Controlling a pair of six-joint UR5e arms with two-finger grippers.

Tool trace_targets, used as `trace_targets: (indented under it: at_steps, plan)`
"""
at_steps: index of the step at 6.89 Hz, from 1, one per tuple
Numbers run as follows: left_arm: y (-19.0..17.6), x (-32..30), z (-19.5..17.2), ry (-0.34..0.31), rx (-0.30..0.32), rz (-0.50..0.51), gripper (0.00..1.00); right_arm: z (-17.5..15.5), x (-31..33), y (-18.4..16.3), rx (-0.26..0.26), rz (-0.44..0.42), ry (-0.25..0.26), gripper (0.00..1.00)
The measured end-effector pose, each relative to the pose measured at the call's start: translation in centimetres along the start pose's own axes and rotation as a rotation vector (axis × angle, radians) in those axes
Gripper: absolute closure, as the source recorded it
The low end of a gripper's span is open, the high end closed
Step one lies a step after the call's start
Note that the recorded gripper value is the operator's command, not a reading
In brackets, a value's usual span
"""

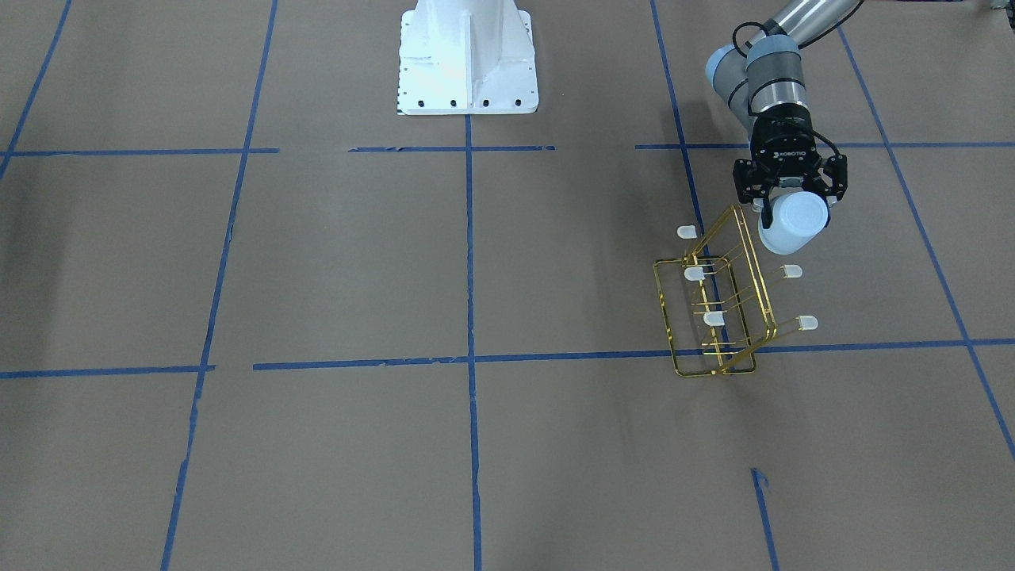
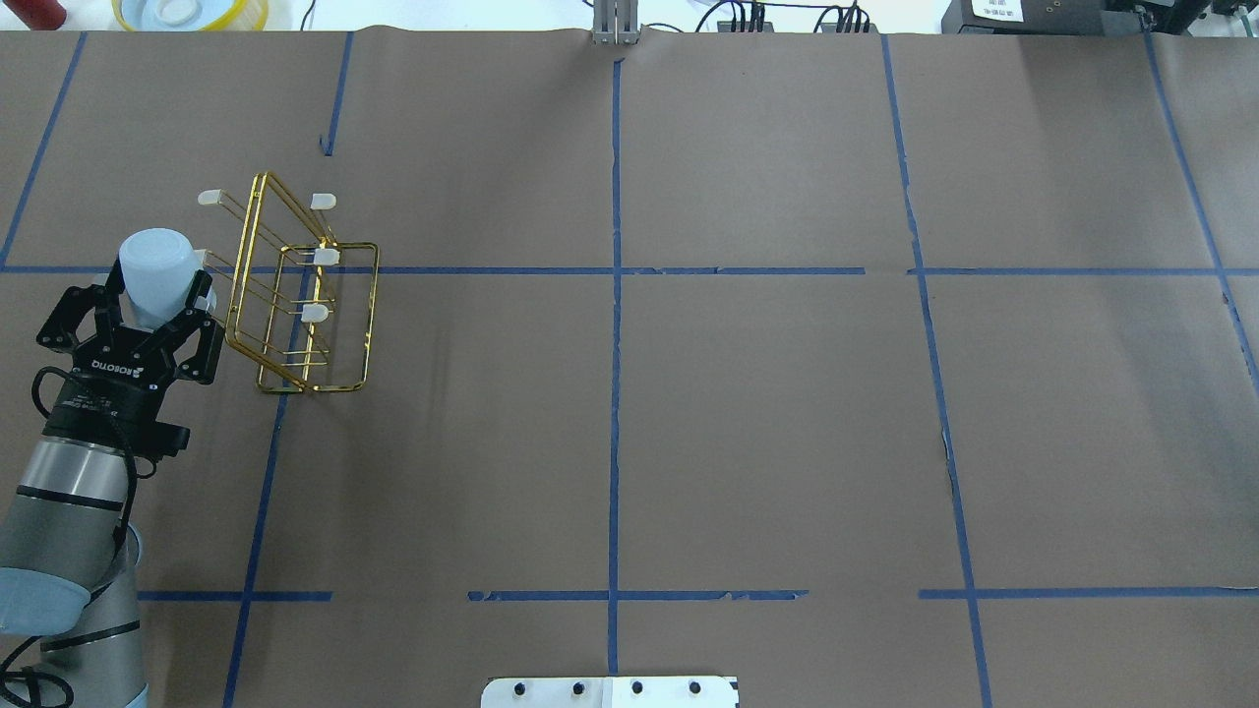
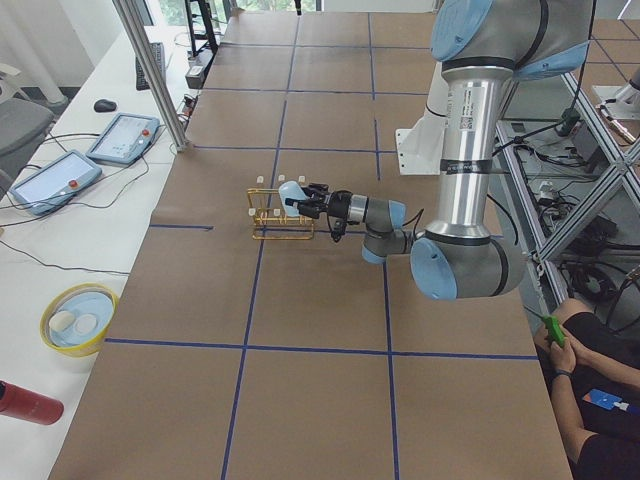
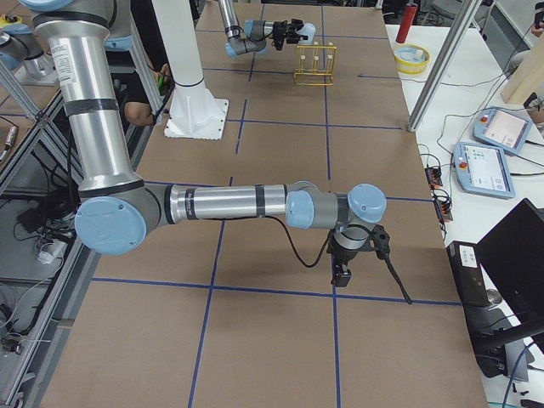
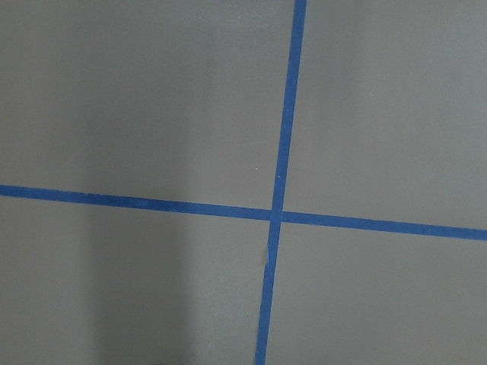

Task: Hang cup on cup holder
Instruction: 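Bring the sideways cup with the left gripper to a gold rack hook, then slide the cup onto the hook and open the left gripper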

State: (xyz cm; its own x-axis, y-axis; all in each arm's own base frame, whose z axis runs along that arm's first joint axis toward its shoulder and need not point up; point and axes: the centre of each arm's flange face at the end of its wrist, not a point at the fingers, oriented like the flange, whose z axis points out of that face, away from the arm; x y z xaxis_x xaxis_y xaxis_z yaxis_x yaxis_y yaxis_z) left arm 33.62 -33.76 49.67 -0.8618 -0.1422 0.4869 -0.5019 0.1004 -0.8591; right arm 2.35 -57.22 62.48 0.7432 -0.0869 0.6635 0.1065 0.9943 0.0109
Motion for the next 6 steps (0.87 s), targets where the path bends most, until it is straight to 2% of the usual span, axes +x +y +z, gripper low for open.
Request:
trace_targets:
  at_steps: [1, 2, 3, 6]
  plan:
    - [-0.07, -0.07, -0.02, -0.001, 0.001, 0.001, 0.65, 0.0, 0.0, 0.0, 0.0, 0.0, 0.0, 0.0]
    - [-0.11, -0.09, -0.03, -0.001, 0.001, 0.003, 0.2, 0.0, 0.0, 0.0, 0.0, 0.0, 0.0, 0.0]
    - [-0.15, -0.09, -0.05, -0.001, 0.002, 0.006, 0.0, 0.0, 0.0, 0.0, 0.0, 0.0, 0.0, 0.0]
    - [0.01, 0.09, -0.14, -0.003, 0.001, 0.006, 0.0, 0.0, 0.0, 0.0, 0.0, 0.0, 0.0, 0.0]
